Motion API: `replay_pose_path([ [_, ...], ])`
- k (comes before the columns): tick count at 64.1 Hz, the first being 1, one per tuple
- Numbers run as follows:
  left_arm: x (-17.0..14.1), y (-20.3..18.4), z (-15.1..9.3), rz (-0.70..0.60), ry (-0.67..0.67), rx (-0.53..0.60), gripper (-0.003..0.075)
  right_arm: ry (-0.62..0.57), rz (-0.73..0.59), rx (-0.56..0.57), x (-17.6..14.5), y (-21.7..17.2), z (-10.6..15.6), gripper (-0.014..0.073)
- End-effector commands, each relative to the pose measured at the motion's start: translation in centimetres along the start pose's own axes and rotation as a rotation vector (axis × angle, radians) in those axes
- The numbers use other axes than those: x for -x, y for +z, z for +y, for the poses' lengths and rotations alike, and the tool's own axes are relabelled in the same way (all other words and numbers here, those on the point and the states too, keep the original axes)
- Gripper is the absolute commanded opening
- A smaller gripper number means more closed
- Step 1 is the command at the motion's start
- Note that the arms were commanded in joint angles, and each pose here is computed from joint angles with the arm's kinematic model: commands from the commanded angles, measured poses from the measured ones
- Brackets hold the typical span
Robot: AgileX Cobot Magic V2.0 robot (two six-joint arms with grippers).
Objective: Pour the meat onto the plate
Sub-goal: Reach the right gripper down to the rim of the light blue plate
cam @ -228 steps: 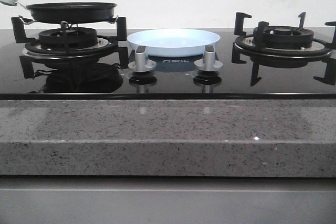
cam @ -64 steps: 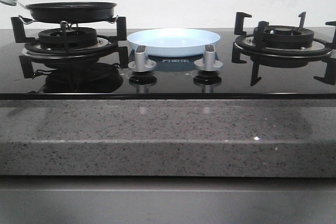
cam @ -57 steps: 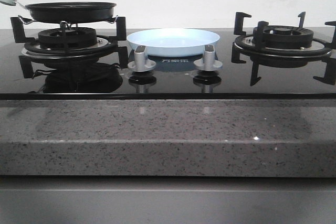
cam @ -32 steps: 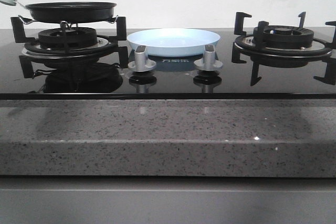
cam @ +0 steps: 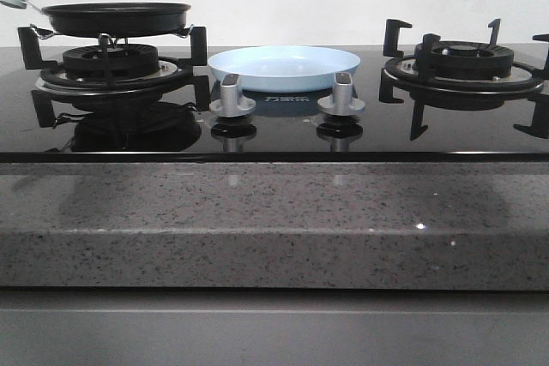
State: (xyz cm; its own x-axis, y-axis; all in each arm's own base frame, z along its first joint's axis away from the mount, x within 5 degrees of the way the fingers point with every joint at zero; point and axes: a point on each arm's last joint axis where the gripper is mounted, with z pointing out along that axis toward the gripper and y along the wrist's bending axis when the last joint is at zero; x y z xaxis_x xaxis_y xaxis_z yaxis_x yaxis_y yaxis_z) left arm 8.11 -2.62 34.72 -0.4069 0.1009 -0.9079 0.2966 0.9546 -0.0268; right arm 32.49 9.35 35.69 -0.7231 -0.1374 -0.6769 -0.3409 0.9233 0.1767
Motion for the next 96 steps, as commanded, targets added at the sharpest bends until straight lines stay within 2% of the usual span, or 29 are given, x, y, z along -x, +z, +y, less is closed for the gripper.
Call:
replay_pose_path([
  [1, 1.4, -0.3, -0.1, -0.093, -0.003, -0.008, 0.0564, -0.011, -0.114, 0.005, 2.7, -0.5, 0.2, 0.0289],
  [22, 1.4, -0.3, -0.1, -0.093, -0.003, -0.008, 0.0564, -0.025, -0.065, -0.004, 6.4, 5.8, -1.3, 0.0289],
  [43, 1.4, -0.3, -0.1, -0.093, -0.003, -0.008, 0.0564, -0.029, -0.048, -0.002, 8.1, 10.4, -2.3, 0.0289],
  [66, 1.4, -0.3, -0.1, -0.093, -0.003, -0.008, 0.0564, -0.041, -0.028, -0.021, 8.1, 12.8, -3.0, 0.0289],
  [96, 1.4, -0.3, -0.1, -0.093, -0.003, -0.008, 0.0564, -0.039, 0.042, -0.010, 7.4, 13.2, -3.0, 0.0287],
])
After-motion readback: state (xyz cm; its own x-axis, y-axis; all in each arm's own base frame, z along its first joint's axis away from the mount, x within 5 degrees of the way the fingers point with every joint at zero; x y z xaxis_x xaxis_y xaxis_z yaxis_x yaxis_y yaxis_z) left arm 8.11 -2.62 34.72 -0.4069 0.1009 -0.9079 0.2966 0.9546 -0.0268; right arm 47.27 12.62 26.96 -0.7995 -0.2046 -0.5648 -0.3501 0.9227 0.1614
